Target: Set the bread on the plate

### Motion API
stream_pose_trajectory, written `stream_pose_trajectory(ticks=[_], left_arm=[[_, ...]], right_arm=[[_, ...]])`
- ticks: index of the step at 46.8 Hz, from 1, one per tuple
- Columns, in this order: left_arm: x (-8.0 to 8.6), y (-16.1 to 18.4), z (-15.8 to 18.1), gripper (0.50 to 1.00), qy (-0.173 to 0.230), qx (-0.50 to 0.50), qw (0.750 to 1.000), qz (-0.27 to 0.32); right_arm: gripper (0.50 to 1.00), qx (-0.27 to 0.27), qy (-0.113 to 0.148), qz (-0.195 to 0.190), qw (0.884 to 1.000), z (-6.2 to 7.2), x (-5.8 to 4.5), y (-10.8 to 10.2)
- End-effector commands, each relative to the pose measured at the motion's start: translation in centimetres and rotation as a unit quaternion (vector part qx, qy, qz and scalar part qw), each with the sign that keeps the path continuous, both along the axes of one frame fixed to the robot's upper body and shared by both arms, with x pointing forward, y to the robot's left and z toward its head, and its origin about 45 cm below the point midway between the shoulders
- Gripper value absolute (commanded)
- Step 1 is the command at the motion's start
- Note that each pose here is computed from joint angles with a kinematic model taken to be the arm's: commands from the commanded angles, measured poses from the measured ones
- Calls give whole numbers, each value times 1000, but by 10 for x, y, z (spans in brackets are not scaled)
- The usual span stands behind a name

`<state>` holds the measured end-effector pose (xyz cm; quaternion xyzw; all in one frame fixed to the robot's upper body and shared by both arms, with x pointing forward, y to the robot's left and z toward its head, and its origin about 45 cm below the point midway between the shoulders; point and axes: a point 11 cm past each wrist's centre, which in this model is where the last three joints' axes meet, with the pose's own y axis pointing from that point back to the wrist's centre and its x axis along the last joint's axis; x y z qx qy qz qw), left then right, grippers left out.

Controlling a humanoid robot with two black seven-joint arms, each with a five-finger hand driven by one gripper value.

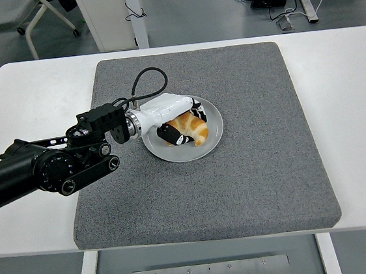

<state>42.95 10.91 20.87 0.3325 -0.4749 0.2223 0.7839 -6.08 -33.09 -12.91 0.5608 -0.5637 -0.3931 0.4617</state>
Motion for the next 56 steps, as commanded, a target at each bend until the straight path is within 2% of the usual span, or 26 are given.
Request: stream_pose_trajectory(ticks=[1, 2, 3, 4, 7, 11, 19, 26, 33, 42, 56], left_arm=[[1, 2, 0, 582, 4, -2, 1000, 7], [1, 2, -1, 715, 5, -2, 1000, 8], [1, 2, -1, 795, 5, -2, 1000, 8], [1, 3, -1, 834, 5, -2, 1000, 9], [1, 3, -1, 901, 6, -1, 1000, 9], [2, 5, 0, 937, 6, 0, 1000, 11], [1, 5, 3, 971, 6, -3, 1000, 8], [0, 5, 11, 974, 12, -17, 1000, 10], [-3, 4, 36, 974, 19, -39, 999, -1], [14, 15, 75, 974, 0, -62, 998, 19], [31, 27, 114, 975, 31, -153, 985, 73]], right_arm=[[1000, 0, -1, 0, 1000, 0, 0, 0], [1000, 0, 0, 0, 1000, 0, 0, 0], [1000, 0, -1, 0, 1000, 0, 1, 0], [1000, 0, 0, 0, 1000, 0, 0, 0], [1000, 0, 0, 0, 1000, 0, 0, 0], [1000, 1, -1, 0, 1000, 0, 1, 0], [1000, 0, -1, 0, 1000, 0, 0, 0], [1000, 0, -1, 0, 1000, 0, 1, 0], [1000, 0, -1, 0, 1000, 0, 1, 0], [1000, 1, 0, 0, 1000, 0, 0, 0], [1000, 0, 0, 0, 1000, 0, 0, 0]])
